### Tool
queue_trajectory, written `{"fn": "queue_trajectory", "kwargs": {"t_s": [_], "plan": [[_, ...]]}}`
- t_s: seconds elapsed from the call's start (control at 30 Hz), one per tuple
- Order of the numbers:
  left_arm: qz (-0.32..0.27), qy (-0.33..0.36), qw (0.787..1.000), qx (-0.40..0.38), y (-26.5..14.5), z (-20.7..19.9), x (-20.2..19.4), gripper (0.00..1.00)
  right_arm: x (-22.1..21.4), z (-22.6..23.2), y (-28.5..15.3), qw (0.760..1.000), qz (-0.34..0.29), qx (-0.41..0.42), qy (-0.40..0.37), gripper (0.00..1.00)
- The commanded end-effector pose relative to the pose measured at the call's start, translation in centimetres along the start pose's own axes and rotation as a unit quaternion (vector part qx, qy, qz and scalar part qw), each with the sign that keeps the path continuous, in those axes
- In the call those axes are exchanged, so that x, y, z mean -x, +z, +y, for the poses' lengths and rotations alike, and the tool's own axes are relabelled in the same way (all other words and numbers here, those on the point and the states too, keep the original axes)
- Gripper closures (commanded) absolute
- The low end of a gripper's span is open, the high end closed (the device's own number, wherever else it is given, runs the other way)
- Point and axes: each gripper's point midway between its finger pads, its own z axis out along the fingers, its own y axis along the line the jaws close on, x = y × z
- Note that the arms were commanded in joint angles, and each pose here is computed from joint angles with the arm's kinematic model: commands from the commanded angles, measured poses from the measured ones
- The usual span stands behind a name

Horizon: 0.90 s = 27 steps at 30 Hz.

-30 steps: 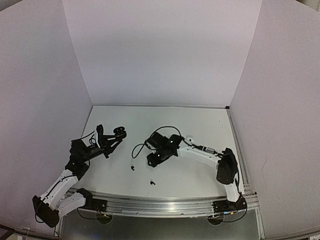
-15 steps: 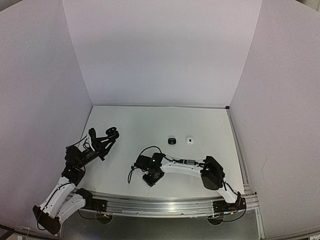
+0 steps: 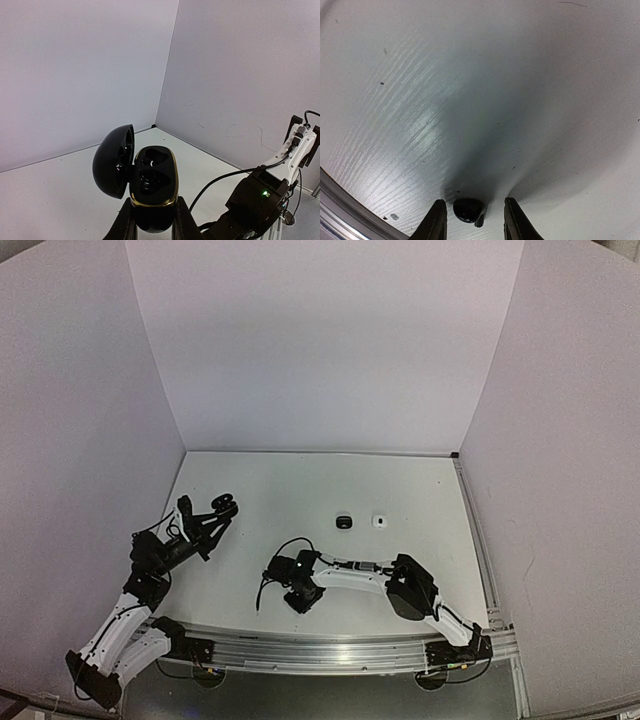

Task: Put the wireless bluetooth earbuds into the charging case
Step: Pick up the right earbud from the center of the board.

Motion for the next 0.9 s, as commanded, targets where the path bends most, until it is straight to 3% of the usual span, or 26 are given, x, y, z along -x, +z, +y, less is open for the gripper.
{"fn": "queue_trajectory", "kwargs": {"t_s": [0.0,0.57,0.87], "plan": [[-0.012,0.010,1.000,0.008,0.1,0.4,0.6,1.00,0.1,-0.2,0.6,1.000,0.007,-0.008,-0.004,0.68],[-0.004,0.011,1.000,0.007,0.3,0.6,0.1,1.00,0.3,-0.3,1.7,1.000,0.015,-0.008,-0.011,0.89],[0.004,0.017,1.000,0.005,0.3,0.6,-0.5,1.00,2.2,-1.2,-1.3,1.000,-0.027,-0.011,0.005,1.00]]}}
